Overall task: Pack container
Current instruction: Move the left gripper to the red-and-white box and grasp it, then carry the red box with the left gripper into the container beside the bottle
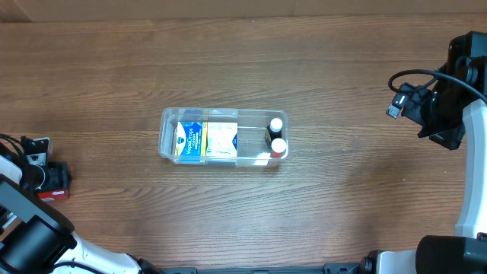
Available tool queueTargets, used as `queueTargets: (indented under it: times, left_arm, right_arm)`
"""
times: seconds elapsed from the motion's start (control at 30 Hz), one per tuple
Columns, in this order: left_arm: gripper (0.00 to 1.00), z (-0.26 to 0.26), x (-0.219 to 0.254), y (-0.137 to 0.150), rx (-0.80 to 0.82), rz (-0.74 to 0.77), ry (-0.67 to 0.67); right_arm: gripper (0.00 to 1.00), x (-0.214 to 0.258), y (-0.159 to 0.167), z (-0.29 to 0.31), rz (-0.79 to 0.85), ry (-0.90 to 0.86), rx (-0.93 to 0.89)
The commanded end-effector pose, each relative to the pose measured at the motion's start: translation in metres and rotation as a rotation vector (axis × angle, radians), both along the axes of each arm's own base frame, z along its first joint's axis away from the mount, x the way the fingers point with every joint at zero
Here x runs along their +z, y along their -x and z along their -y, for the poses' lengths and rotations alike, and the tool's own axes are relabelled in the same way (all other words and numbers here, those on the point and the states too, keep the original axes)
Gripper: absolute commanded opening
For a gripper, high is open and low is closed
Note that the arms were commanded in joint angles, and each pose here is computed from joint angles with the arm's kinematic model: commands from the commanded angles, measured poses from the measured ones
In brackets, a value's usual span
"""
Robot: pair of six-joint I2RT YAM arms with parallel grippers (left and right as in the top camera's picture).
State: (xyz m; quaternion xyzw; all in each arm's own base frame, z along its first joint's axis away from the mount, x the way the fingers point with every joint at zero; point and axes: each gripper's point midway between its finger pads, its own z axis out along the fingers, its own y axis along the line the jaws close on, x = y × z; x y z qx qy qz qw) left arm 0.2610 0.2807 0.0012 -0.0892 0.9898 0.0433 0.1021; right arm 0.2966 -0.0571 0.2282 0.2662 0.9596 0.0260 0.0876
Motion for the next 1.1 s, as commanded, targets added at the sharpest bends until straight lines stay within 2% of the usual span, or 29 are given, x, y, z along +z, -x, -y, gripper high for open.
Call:
queueTargets:
  times: [0.0, 0.2, 0.37, 0.53, 0.77, 0.9, 1.07]
  left_arm:
    - [0.75, 0.001, -0.003, -0.004, 0.043, 0.014, 0.028]
    - [0.71, 0.003, 0.014, -0.018, 0.014, 0.054, -0.010]
    - [0.66, 0.008, 0.046, -0.042, 0.035, 0.127, -0.049]
    - [0.65, 0.032, 0.088, -0.070, -0.015, 0.216, -0.099]
    - [0.66, 0.107, 0.156, -0.103, -0.145, 0.357, -0.132]
    - [0.64, 0.153, 0.178, -0.107, -0.166, 0.400, -0.088]
    - [0.56, 0.225, 0.196, -0.102, -0.251, 0.411, -0.012]
  right_arm:
    - [1.00, 0.002, 0.000, 0.001, 0.009, 0.011, 0.005]
    - [1.00, 0.002, 0.000, 0.003, 0.006, 0.022, 0.002]
    - [1.00, 0.002, 0.001, 0.002, 0.004, 0.022, 0.002]
    - [1.00, 0.002, 0.002, 0.002, -0.002, 0.020, 0.003]
    - [1.00, 0.001, 0.006, 0.001, -0.016, 0.017, 0.003]
    - [1.00, 0.001, 0.007, 0.001, -0.019, 0.016, 0.002]
    - [1.00, 0.001, 0.009, 0.001, -0.031, 0.013, 0.002]
